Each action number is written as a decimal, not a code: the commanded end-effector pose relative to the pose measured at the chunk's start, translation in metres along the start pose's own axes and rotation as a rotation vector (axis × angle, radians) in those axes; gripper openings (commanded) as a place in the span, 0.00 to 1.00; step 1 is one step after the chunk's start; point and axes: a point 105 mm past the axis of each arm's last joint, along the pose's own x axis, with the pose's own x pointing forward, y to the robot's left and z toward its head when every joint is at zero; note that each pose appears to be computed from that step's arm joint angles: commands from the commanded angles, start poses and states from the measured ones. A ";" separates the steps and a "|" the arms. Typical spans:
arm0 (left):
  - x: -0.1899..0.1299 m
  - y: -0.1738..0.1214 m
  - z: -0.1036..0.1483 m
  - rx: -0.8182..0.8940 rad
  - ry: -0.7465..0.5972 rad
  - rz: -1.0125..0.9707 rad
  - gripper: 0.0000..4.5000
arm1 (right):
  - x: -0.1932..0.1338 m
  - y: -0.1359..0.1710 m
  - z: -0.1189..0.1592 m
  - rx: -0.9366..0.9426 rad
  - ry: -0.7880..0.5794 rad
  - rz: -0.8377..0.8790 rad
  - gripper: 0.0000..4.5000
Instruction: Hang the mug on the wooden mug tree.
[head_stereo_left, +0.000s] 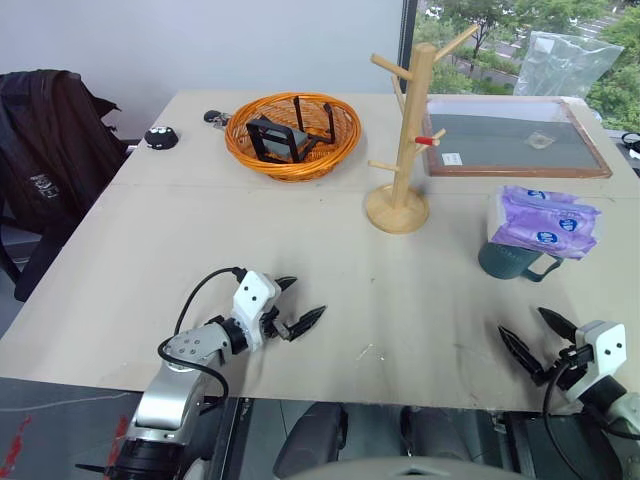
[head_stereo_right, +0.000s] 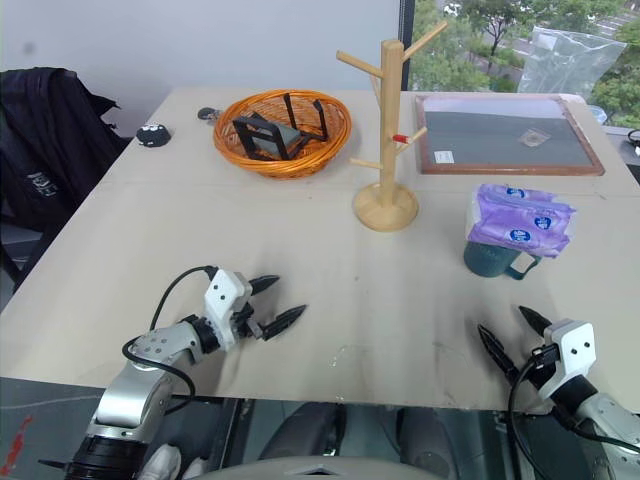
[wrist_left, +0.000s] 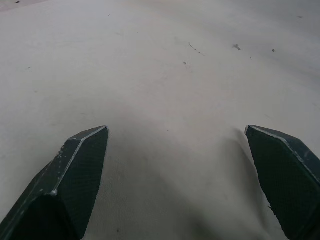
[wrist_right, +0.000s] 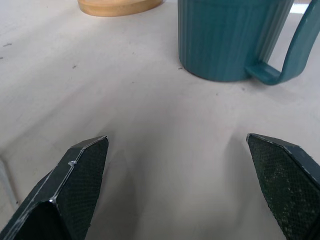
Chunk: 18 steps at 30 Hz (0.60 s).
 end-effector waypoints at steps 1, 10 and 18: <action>0.001 -0.007 0.000 -0.007 -0.002 -0.040 1.00 | -0.002 -0.004 0.016 -0.046 -0.052 -0.013 0.99; -0.003 -0.021 0.006 -0.030 -0.043 -0.106 1.00 | 0.001 -0.006 0.019 -0.055 -0.057 -0.018 0.99; 0.001 -0.020 0.011 -0.021 -0.045 -0.136 1.00 | 0.004 -0.004 0.024 -0.058 -0.076 -0.033 0.99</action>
